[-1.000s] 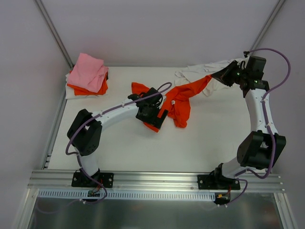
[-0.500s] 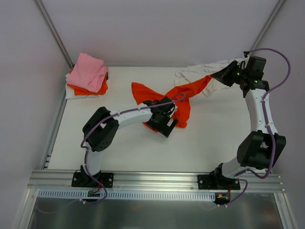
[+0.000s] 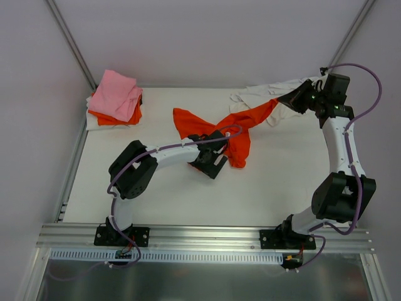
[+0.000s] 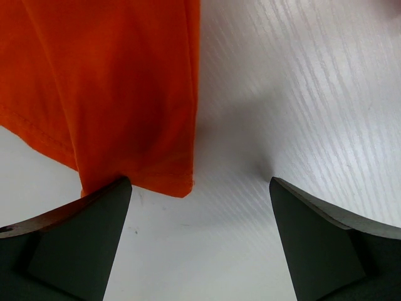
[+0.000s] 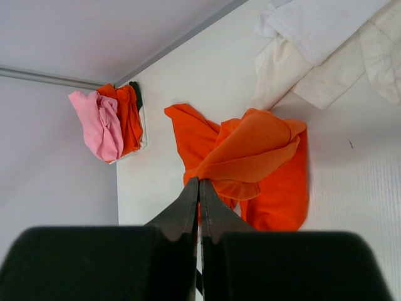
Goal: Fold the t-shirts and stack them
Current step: Flatten out the tshirt
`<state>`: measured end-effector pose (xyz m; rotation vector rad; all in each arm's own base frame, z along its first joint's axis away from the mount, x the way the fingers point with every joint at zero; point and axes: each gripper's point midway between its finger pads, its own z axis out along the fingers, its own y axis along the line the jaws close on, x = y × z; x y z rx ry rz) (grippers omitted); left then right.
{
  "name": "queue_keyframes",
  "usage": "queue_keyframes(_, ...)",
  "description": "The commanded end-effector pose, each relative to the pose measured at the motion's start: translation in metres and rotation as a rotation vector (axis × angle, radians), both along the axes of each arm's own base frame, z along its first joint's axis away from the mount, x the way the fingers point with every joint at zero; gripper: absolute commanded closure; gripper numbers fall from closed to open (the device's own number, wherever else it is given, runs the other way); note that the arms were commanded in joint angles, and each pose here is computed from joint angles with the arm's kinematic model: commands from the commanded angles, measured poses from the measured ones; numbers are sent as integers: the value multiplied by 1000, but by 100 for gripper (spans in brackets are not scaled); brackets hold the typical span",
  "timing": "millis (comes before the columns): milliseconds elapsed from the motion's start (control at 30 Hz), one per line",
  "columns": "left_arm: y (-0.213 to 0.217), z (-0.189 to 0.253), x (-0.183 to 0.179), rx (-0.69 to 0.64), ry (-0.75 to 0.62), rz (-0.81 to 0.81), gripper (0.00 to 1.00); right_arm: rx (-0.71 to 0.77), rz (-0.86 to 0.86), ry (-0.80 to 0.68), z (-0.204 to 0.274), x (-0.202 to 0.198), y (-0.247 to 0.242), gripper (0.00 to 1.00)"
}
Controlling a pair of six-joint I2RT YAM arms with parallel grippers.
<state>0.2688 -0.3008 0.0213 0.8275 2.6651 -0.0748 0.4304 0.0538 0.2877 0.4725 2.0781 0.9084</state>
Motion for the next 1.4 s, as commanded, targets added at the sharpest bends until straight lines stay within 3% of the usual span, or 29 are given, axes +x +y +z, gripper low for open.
queue_keyframes(0, 2, 11, 11, 35, -79, 3, 5, 13, 27, -72, 26, -5, 7, 100)
queue_keyframes(567, 10, 23, 26, 124, -185, 15, 9, 31, 29, -83, 30, -9, 10, 100)
queue_keyframes(800, 14, 14, 24, 147, -185, 9, 19, 29, 28, -88, 32, -11, 10, 100)
queue_keyframes(933, 19, 5, 23, 171, -185, 6, 37, 31, 26, -95, 36, -11, 10, 100)
queue_keyframes(1100, 25, -6, 18, 190, -168, 3, 42, 42, 24, -101, 40, -9, 11, 100)
queue_keyframes(1233, 26, -12, 15, 189, -157, -1, 55, 42, 24, -104, 41, -9, 11, 100)
queue_keyframes(1333, 27, -17, 13, 192, -146, -13, 78, 41, 26, -108, 43, -10, 11, 100)
queue_keyframes(1367, 27, -16, 13, 191, -147, -13, 92, 40, 26, -109, 43, -10, 11, 100)
